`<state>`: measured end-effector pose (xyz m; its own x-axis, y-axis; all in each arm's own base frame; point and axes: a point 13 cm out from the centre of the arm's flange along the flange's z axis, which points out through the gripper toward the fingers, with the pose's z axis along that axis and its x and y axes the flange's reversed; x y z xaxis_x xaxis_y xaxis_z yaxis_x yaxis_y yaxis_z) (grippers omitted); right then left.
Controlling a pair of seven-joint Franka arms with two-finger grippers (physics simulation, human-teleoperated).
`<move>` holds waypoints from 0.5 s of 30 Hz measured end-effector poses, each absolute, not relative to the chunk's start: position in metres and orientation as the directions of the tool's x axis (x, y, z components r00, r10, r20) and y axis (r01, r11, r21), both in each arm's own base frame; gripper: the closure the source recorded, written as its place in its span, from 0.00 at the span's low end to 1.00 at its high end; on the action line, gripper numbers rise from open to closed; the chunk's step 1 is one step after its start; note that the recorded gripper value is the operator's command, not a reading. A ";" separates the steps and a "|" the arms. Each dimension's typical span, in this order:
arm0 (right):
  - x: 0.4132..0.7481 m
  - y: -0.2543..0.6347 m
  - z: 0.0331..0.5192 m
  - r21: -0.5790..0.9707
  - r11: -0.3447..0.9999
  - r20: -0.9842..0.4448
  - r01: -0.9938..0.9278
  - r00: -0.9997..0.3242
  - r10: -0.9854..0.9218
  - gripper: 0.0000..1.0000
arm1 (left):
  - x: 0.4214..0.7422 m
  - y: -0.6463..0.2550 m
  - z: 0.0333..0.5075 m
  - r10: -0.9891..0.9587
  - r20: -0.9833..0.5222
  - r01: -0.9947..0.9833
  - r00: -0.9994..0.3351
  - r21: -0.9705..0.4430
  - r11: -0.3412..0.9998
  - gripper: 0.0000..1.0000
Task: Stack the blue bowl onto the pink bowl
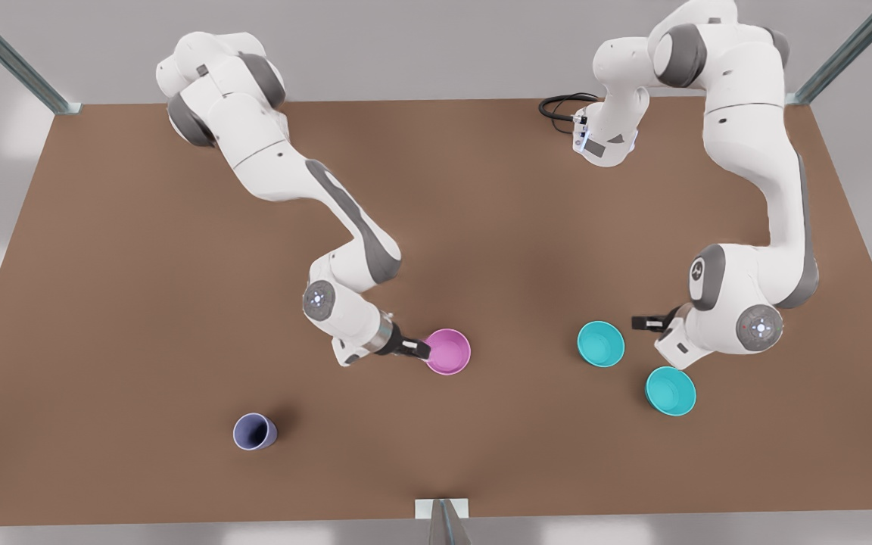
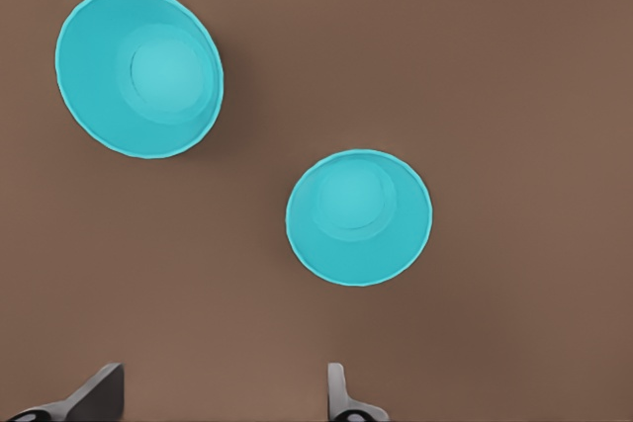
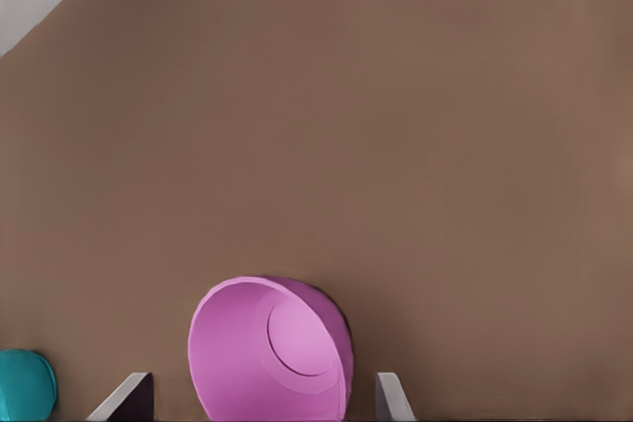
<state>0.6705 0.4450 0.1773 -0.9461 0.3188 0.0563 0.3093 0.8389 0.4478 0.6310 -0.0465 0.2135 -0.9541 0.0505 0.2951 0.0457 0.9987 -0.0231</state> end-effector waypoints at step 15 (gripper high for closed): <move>0.590 -0.021 0.470 0.009 0.950 0.000 0.311 -0.950 0.311 0.00 | 0.615 -0.051 0.082 0.027 0.303 -0.015 -0.952 -0.134 0.991 0.00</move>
